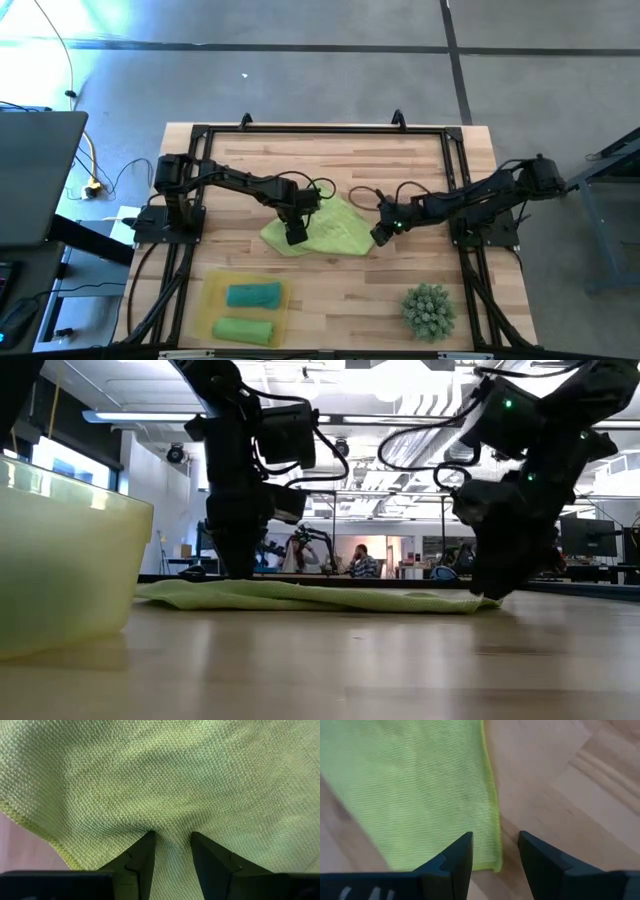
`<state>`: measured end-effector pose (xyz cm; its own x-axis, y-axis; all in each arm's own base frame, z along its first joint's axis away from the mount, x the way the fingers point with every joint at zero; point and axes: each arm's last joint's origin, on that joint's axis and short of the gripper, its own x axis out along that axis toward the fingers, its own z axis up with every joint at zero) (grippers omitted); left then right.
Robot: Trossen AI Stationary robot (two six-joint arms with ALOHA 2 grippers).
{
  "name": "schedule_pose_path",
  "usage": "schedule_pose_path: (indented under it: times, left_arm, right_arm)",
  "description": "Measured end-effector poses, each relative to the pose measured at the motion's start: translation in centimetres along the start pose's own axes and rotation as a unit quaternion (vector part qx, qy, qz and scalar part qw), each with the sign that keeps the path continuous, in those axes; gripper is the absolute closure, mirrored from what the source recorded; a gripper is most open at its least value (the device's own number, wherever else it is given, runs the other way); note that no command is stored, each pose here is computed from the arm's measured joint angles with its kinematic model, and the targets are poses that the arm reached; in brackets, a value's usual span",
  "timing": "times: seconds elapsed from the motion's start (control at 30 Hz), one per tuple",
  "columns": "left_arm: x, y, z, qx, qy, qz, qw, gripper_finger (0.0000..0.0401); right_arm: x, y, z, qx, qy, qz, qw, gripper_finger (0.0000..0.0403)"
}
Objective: Roll microfiber towels into tight, uniform cylinder then place into a basket
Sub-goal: Fold the light green microfiber towel
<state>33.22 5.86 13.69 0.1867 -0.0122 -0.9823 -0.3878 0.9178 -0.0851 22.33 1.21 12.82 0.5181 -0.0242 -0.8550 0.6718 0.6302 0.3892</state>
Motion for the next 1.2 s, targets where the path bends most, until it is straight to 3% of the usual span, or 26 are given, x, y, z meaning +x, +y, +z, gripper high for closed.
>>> schedule_pose_path:
  times: [0.3,0.53,0.93,1.2]
  left_arm:
    - [0.0,0.0,0.1,0.006,-0.005,-0.001,1.0,0.0284]
    - [0.0,0.1,0.3,0.016,-0.016,-0.001,1.0,0.0284]
    - [-0.3,0.0,1.4,0.012,-0.063,0.004,0.998,0.0284]
    - [-2.5,-0.9,2.9,0.055,-0.063,0.001,0.996,0.0284]
  right_arm:
    - [1.5,0.5,-0.9,-0.012,-0.007,-0.021,1.0,0.026]
    - [1.5,0.7,-1.4,-0.046,-0.017,-0.026,0.998,0.0313]
    - [1.5,0.3,-1.6,-0.053,-0.023,-0.059,0.997,0.0397]
    - [0.9,0.3,-1.3,-0.156,-0.031,-0.064,0.985,0.0402]
